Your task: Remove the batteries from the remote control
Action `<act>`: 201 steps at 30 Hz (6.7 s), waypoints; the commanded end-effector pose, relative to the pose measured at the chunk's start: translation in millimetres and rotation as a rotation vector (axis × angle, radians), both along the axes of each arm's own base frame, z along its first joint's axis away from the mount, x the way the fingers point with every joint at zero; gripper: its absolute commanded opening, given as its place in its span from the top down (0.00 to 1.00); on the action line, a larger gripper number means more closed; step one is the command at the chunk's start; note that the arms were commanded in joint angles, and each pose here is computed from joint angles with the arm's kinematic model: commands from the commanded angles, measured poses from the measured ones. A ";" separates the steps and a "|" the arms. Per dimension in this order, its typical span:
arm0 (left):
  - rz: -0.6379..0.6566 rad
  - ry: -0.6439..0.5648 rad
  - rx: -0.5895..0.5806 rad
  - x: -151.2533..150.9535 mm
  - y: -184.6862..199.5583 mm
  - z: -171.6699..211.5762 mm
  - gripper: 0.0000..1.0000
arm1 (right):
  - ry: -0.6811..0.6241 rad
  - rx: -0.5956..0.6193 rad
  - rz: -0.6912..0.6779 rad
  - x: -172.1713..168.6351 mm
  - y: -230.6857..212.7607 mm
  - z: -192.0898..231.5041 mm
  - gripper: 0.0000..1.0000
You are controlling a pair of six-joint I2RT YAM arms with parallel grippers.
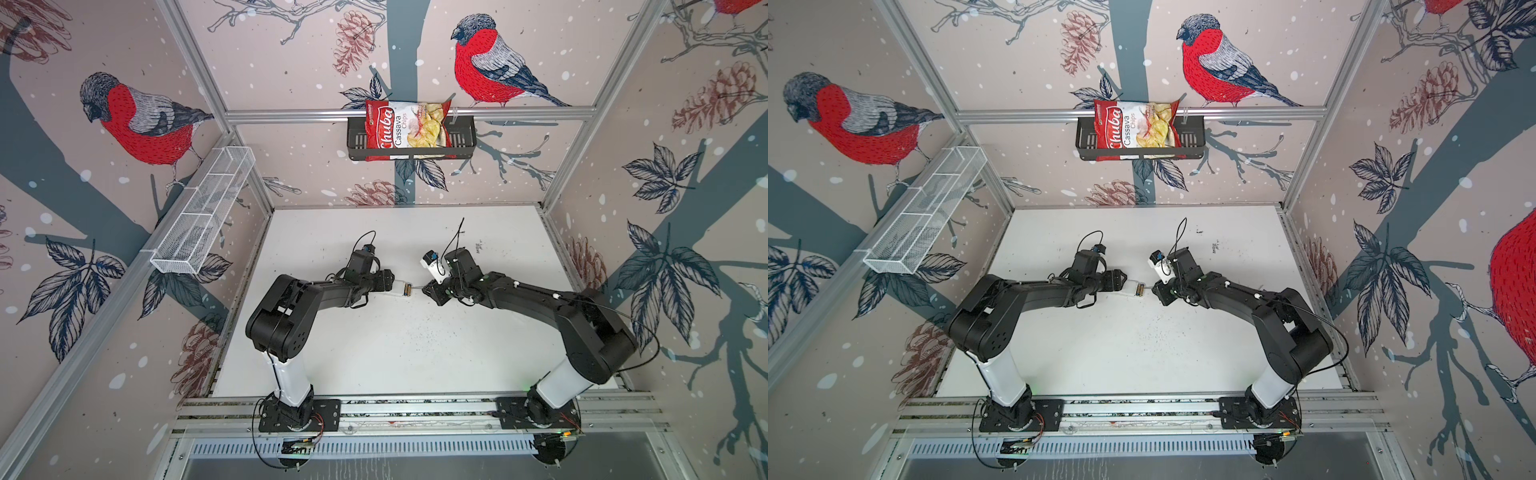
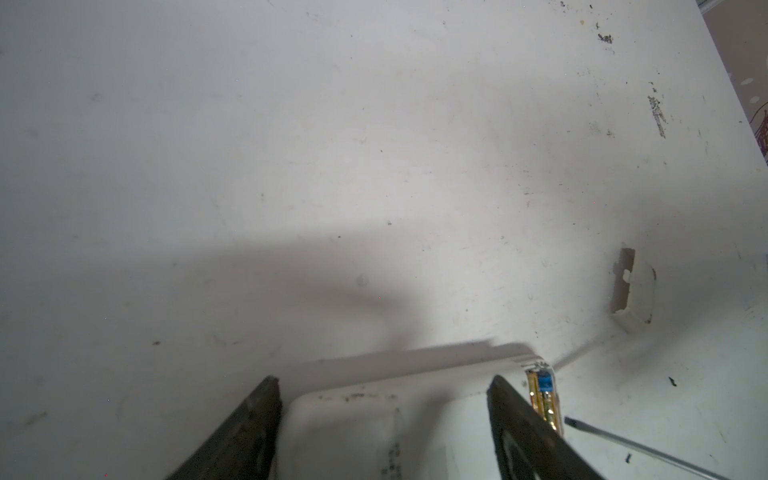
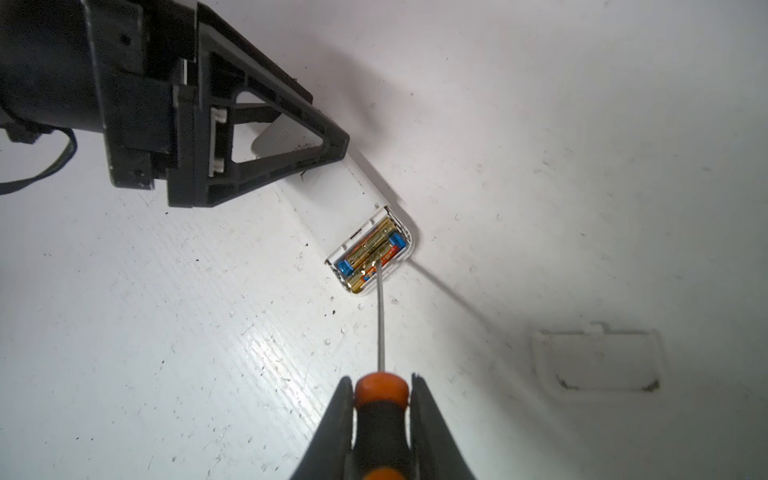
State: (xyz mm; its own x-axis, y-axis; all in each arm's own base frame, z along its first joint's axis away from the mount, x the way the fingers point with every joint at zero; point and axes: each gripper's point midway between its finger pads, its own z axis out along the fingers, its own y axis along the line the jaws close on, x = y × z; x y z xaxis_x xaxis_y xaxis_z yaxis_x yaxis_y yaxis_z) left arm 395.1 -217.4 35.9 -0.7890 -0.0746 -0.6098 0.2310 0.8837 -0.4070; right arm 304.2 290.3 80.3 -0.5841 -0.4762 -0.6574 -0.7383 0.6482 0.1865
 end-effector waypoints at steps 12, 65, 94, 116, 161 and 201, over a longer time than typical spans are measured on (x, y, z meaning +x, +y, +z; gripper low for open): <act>-0.016 0.045 0.018 -2.3 -1.2 -10.5 0.23 | -0.017 -0.019 -0.002 0.2 -1.4 4.5 1.00; -0.028 0.061 0.009 -2.4 -7.4 -18.9 0.25 | 0.015 0.018 0.065 -10.2 11.7 -4.6 1.00; -0.027 0.069 -0.002 -9.2 -5.9 -25.5 0.24 | 0.124 0.175 0.020 -21.0 -6.7 -29.1 1.00; -0.023 -0.175 -0.287 -26.8 -7.0 108.3 0.18 | 0.011 0.484 0.068 -27.8 -6.3 72.5 1.00; 0.167 -0.232 -0.904 -64.5 -19.8 196.6 0.66 | -0.223 0.807 0.193 -31.5 69.4 141.9 1.00; 0.273 -0.243 -0.939 -66.6 -9.6 182.6 1.00 | -0.261 0.879 0.189 -33.3 70.1 142.4 0.74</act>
State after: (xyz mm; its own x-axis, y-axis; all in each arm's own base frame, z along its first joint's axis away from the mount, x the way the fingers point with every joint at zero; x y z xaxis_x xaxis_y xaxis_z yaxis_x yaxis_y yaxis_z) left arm 326.0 -235.0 224.3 -0.5796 -0.7506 -0.3171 0.2426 0.2125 -0.9466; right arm 262.5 365.9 195.2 -0.3872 0.0776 -0.9187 -0.8963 0.2017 0.3948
